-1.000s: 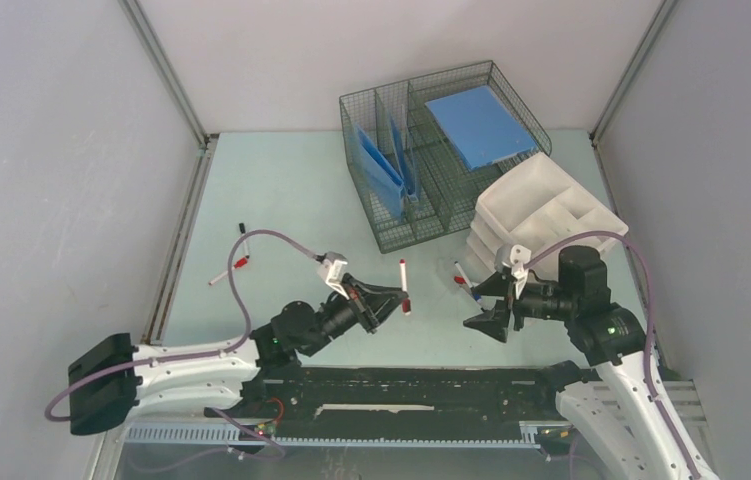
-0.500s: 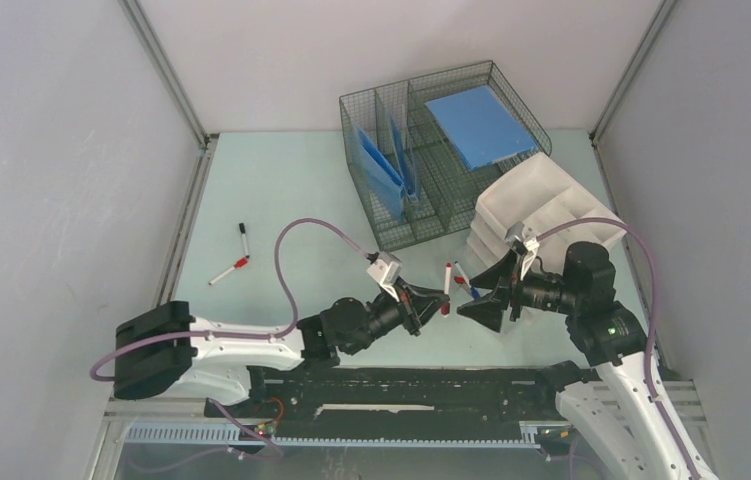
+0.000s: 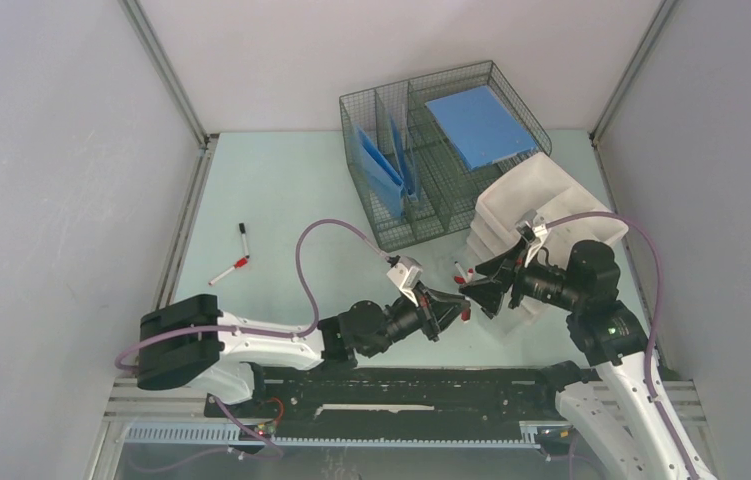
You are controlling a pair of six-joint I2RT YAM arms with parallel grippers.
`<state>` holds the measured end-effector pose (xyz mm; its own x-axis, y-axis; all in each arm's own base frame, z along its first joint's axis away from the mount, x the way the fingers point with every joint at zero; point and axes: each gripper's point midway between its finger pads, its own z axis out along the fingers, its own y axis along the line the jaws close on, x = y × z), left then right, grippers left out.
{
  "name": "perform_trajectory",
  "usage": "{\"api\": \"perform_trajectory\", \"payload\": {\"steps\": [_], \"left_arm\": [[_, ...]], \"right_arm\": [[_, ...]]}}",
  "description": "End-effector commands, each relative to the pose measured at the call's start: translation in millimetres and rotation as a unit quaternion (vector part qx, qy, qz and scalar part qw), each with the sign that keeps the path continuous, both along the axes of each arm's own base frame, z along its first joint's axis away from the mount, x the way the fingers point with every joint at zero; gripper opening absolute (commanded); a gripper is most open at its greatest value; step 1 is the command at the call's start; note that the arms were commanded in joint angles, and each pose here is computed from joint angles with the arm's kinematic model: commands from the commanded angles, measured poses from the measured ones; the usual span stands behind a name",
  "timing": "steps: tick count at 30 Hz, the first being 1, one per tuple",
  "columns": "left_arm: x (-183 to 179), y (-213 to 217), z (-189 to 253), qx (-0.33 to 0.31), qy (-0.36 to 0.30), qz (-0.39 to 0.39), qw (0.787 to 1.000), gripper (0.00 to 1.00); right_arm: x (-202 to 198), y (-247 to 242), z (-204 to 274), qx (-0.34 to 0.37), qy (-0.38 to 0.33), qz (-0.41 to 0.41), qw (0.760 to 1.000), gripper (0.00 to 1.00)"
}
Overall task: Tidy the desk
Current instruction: Pick up the stationery from the center of the board, then place the stationery in the drawer.
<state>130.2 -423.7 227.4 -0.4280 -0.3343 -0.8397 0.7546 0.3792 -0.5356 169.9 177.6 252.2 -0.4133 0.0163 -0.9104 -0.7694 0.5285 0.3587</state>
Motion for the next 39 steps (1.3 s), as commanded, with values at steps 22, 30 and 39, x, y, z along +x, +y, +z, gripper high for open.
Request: {"api": "perform_trajectory", "payload": {"steps": [22, 30, 39], "left_arm": [[-4, 11, 20, -0.002, -0.030, 0.006, 1.000, 0.67], [26, 70, -19, 0.119, -0.024, 0.108, 0.987, 0.97], [61, 154, -50, 0.157, 0.030, 0.212, 0.964, 0.99]], "right_arm": [[-2, 4, 7, -0.005, -0.045, 0.033, 0.998, 0.00], [12, -14, -16, -0.114, -0.135, 0.026, 0.984, 0.00], [49, -39, -60, -0.252, -0.128, -0.026, 0.959, 0.01]]}}
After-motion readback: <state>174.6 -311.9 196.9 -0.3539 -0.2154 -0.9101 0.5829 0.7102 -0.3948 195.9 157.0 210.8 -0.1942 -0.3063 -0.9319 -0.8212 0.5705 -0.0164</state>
